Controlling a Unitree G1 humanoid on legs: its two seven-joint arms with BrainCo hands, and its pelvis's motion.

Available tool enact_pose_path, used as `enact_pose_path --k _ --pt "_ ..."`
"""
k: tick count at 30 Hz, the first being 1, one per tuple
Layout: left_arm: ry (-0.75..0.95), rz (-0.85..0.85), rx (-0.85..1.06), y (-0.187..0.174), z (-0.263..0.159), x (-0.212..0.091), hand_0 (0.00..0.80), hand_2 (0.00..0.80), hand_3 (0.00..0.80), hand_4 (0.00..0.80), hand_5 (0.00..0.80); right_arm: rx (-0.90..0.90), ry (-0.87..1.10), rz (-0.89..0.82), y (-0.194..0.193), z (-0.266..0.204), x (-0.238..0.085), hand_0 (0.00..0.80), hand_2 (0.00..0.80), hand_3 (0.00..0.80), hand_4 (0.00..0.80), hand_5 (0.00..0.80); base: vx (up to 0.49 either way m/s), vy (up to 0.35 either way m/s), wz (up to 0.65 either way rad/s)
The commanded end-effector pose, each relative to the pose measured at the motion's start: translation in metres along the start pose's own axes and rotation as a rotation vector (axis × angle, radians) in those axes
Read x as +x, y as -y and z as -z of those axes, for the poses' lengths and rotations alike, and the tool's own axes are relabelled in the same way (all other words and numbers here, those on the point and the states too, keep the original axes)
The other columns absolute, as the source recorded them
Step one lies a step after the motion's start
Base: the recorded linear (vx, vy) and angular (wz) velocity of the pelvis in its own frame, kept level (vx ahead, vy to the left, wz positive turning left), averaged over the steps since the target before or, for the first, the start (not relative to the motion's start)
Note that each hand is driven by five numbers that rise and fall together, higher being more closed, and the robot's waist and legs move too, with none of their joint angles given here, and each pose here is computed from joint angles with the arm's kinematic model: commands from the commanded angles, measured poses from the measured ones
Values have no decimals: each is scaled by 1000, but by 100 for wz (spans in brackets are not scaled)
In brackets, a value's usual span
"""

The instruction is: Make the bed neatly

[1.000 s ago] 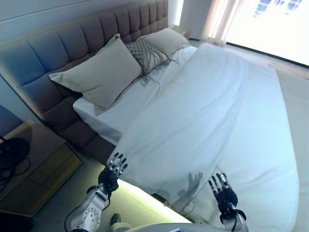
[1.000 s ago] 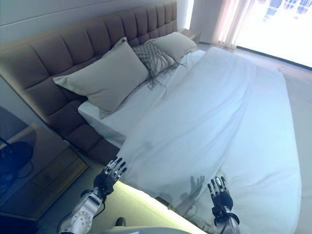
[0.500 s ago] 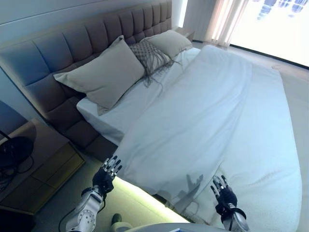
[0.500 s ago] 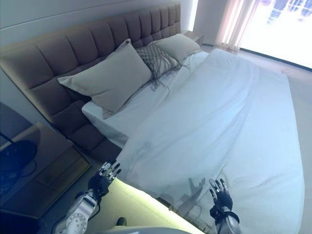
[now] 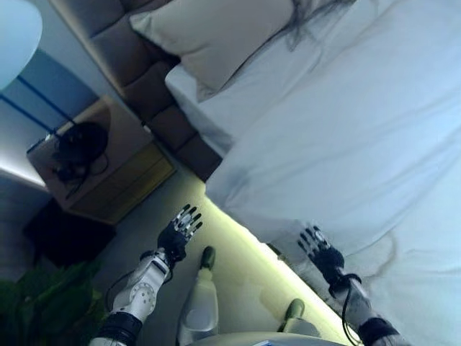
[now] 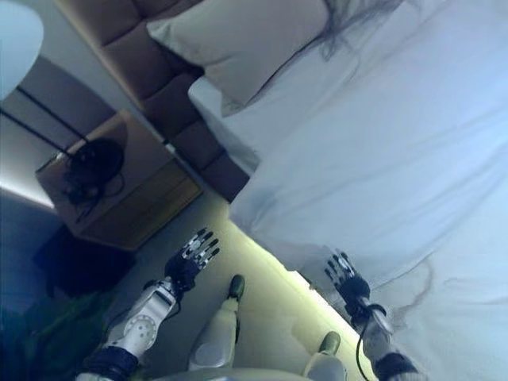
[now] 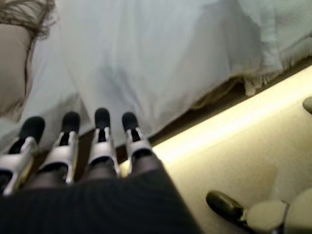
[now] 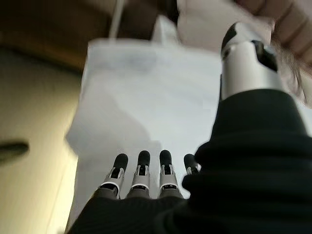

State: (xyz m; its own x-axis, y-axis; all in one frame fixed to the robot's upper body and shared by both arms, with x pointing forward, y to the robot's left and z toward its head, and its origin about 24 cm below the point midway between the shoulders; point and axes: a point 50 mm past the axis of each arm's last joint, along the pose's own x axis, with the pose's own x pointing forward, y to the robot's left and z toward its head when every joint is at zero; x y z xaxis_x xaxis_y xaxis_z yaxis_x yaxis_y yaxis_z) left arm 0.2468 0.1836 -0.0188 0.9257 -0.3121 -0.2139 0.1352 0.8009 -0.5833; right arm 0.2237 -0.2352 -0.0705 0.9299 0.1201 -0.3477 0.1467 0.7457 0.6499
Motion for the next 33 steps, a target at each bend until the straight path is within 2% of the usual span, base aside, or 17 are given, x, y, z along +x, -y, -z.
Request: enact_pose_path --k 1,7,13,18,24,27,33 --pt "178 128 69 24 -53 18 0 0 0 0 0 -102 126 -16 -10 -46 18 0 0 0 0 0 -113 -128 20" --pt "215 151 85 35 -60 22 0 0 0 0 0 -124 193 112 -5 -67 20 0 0 0 0 0 -67 3 21" --pt "284 113 56 30 -63 14 0 0 0 0 0 -42 237 158 5 -41 -5 0 0 0 0 0 -42 56 0" --pt "330 73 10 19 -60 8 0 0 0 0 0 50 186 258 34 -16 -32 0 0 0 0 0 -34 100 -11" --pt "355 62 -19 16 -55 10 0 0 0 0 0 77 101 432 72 6 -59 0 0 0 0 0 -34 54 -14" --pt "353 76 -19 20 -54 15 0 0 0 0 0 97 85 503 80 7 -61 0 0 0 0 0 -35 23 -17" --pt "343 138 -8 38 -59 28 0 0 0 0 0 64 110 616 82 -20 -44 0 0 0 0 0 -35 4 -5"
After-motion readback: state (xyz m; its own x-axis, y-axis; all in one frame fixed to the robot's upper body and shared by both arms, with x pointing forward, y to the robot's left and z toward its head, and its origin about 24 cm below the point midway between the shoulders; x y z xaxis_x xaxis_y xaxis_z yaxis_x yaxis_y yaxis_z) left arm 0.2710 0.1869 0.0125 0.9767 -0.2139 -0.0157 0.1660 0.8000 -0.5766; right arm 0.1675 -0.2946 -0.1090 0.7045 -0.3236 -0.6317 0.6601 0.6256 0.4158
